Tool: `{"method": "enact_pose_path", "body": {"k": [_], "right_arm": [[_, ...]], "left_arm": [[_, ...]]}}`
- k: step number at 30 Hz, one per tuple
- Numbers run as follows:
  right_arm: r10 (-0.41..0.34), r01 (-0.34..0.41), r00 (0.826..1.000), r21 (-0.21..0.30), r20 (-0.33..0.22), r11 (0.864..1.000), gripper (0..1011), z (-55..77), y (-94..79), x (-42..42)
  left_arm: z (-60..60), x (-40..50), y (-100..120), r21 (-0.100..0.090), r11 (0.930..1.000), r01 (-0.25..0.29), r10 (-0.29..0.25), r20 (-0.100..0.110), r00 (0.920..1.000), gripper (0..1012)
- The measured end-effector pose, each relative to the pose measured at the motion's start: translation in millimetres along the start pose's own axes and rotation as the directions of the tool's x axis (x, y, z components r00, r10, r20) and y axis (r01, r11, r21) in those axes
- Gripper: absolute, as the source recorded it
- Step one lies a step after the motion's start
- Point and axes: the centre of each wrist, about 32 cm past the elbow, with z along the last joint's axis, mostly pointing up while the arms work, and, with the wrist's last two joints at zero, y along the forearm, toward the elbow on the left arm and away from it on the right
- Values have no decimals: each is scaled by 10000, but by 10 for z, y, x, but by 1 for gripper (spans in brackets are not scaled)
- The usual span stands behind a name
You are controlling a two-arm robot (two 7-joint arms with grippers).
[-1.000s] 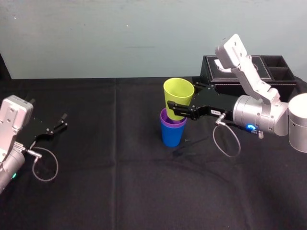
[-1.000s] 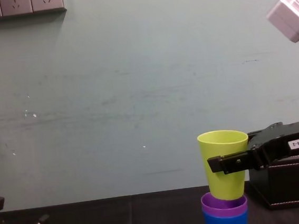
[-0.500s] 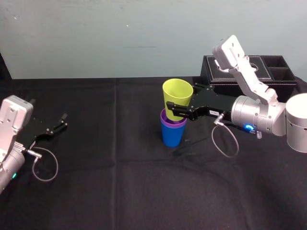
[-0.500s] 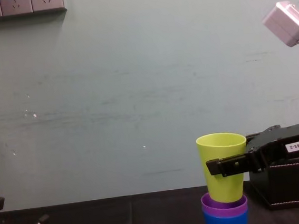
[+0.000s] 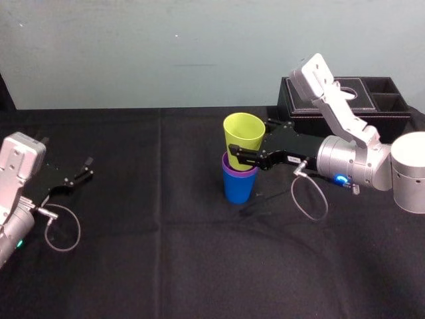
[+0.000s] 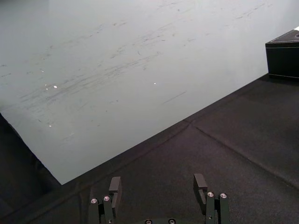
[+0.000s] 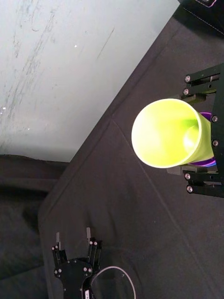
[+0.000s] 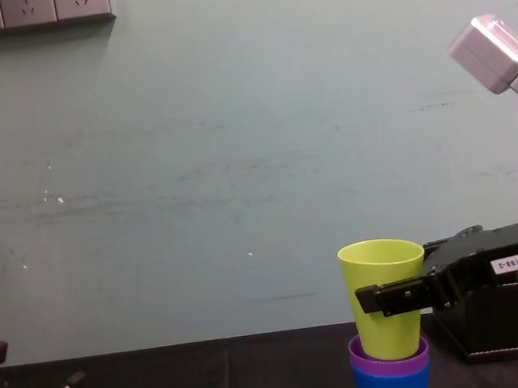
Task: Stack the three plastic cups sequentially using one hand.
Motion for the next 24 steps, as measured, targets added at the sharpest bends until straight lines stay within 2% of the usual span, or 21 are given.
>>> {"method": "enact_pose_path", "body": {"k": [24], "right_arm": [[51,-53,9999,-177,-115,9998,738,-109,69,18]], "left_arm": [[0,0,0,0,10000,0,0,1,10000,1010]]}}
